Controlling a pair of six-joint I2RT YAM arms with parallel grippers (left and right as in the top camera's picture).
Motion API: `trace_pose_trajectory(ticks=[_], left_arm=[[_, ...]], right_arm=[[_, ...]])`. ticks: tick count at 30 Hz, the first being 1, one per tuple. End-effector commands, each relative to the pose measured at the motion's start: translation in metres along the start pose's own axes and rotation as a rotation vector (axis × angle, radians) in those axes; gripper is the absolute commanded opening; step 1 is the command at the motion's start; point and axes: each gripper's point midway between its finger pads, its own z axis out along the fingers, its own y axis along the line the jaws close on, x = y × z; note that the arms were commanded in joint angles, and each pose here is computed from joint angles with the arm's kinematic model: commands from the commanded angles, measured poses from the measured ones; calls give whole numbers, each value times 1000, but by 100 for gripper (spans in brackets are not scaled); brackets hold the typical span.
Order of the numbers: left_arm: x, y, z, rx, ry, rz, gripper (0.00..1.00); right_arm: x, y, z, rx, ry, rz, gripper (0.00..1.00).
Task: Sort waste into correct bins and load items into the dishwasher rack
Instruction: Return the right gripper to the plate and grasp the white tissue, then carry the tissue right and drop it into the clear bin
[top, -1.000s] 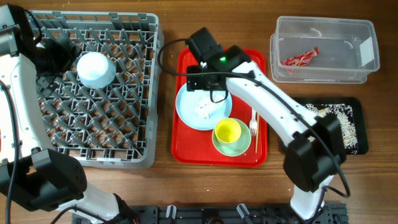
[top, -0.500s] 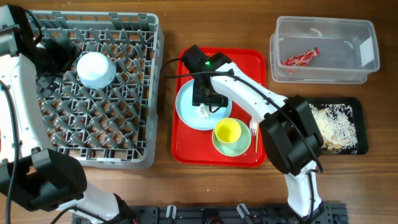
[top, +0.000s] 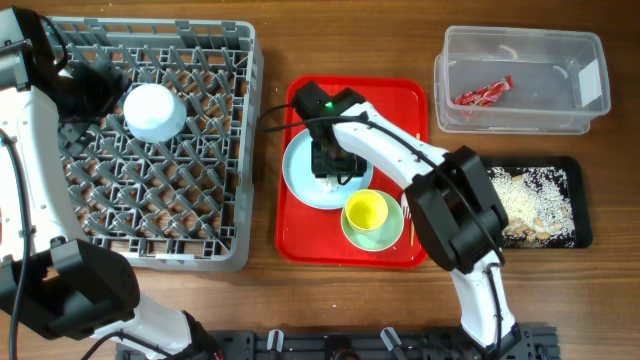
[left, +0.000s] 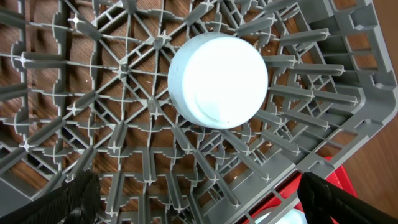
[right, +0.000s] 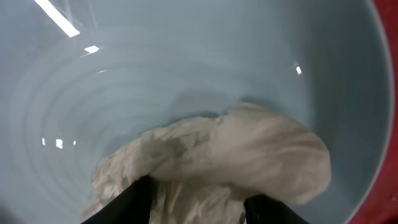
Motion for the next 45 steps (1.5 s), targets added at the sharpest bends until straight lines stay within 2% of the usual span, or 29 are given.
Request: trace_pose_trajectory(ticks=[1, 2, 4, 5, 10, 14, 17, 20, 25, 26, 27, 28, 29, 30, 31, 32, 36, 39, 41, 43, 44, 45], left_arm=[[1, 0, 2, 1, 11, -5, 100], [1, 0, 2, 1, 11, -5, 100], [1, 1, 2, 0, 12, -5, 100], [1, 1, 2, 0, 11, -5, 100], [-2, 5, 2, -28, -6, -5, 100], [-2, 5, 2, -28, -7, -5, 100], [-2, 5, 2, -28, -6, -5, 100], [-2, 5, 2, -28, -6, -5, 100], [-2, 5, 2, -28, -7, -5, 100], [-2, 5, 2, -28, -7, -5, 100], [-2, 5, 2, -28, -7, -5, 100], [-2, 5, 2, -27, -7, -5, 100], [-2, 5, 2, -27, -7, -5, 100], [-2, 5, 2, -27, -7, -5, 100], [-2, 5, 2, -27, -7, -5, 100], [-2, 5, 2, -27, -7, -5, 100], [-2, 5, 2, -27, -6, -5, 100], [-2, 5, 2, -27, -6, -5, 100], [-2, 5, 2, -28, -6, -6, 100], [-2, 5, 2, -28, -6, -5, 100], [-2, 5, 2, -25, -4, -6, 100], [1, 1, 2, -4, 11, -5, 100]], right_arm=[[2, 1, 11, 5, 16, -23, 33], [1, 2, 11, 1, 10, -23, 27], [-2, 4, 11, -6, -1, -23, 7], [-4, 5, 10, -12, -9, -22, 4], [-27, 14, -17, -57, -75, -7, 4], [-72, 3, -72, -94, -237, 55, 4], [-124, -48, -134, -77, -419, 192, 4], [-156, -119, -163, -89, -511, 420, 4], [-173, -249, -156, -57, -519, 758, 4], [-175, -268, -156, -51, -529, 794, 9], [-177, -290, -157, -43, -546, 830, 21], [-178, -308, -158, -35, -559, 858, 47], [-178, -324, -158, -32, -566, 872, 63], [-179, -332, -158, -46, -568, 855, 78], [-181, -337, -158, -75, -568, 815, 86], [-183, -337, -159, -118, -565, 757, 89], [-185, -315, -160, -264, -531, 600, 90], [-181, -268, -176, -501, -499, 415, 84], [-176, -249, -199, -622, -513, 354, 81], [-173, -250, -222, -623, -566, 340, 82], [-171, -256, -236, -596, -607, 342, 86], [-169, -265, -248, -552, -647, 362, 94]])
